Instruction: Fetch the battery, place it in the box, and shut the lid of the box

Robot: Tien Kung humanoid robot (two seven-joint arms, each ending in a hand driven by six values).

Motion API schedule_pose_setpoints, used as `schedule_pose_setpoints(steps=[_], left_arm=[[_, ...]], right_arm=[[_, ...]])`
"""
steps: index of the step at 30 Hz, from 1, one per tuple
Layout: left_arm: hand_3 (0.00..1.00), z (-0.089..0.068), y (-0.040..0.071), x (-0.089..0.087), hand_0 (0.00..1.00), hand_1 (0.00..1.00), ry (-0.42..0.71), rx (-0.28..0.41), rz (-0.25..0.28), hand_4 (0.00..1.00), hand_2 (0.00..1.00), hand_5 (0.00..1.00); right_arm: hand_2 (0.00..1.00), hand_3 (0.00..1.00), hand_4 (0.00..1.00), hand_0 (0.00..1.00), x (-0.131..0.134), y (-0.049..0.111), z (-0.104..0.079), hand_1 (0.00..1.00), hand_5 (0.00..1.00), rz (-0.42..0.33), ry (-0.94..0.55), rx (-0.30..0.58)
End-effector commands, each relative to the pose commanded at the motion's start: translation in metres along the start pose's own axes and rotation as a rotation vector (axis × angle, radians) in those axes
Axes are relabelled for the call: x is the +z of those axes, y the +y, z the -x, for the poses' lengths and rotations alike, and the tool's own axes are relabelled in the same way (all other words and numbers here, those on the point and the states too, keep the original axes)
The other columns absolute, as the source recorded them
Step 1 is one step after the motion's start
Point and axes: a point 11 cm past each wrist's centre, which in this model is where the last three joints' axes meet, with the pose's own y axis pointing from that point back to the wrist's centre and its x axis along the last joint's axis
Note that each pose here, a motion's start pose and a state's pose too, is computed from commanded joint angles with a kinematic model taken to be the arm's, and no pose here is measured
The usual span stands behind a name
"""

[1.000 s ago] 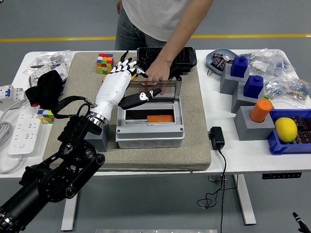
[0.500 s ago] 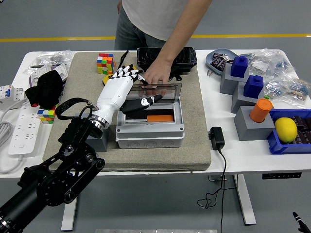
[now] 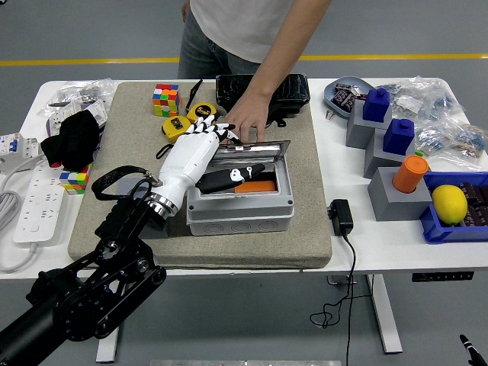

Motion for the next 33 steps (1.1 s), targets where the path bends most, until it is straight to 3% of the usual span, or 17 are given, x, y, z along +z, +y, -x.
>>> schedule_pose_setpoints(steps=[17,27,33], left_arm=[[0.602,0.026,0.016,0.011,0.998,0.998,-0.004,-0.096,0.03,0.998,0.837,0.998],[0.597,0.028,0.017,0.01,0.998,0.998,-0.004,-0.113,0.026,0.998,0.835,0.998],[0.596,0.039,0.02,0.012,0.998,0.998,-0.012,-0.169,0.022,0.998,0.835,0.998]], right_arm=[[0.808,0.86,0.998,0.875,0.003,0.0,0.0,0.856,0.998,0.005,0.0,0.001],[0.808,0.86,0.998,0.876,0.0,0.0,-0.001,0.855,0.998,0.0,-0.003,0.003],[0.808,0.859,0.998,0.875,-0.001,0.0,-0.001,0.855,0.998,-0.002,-0.003,0.004]])
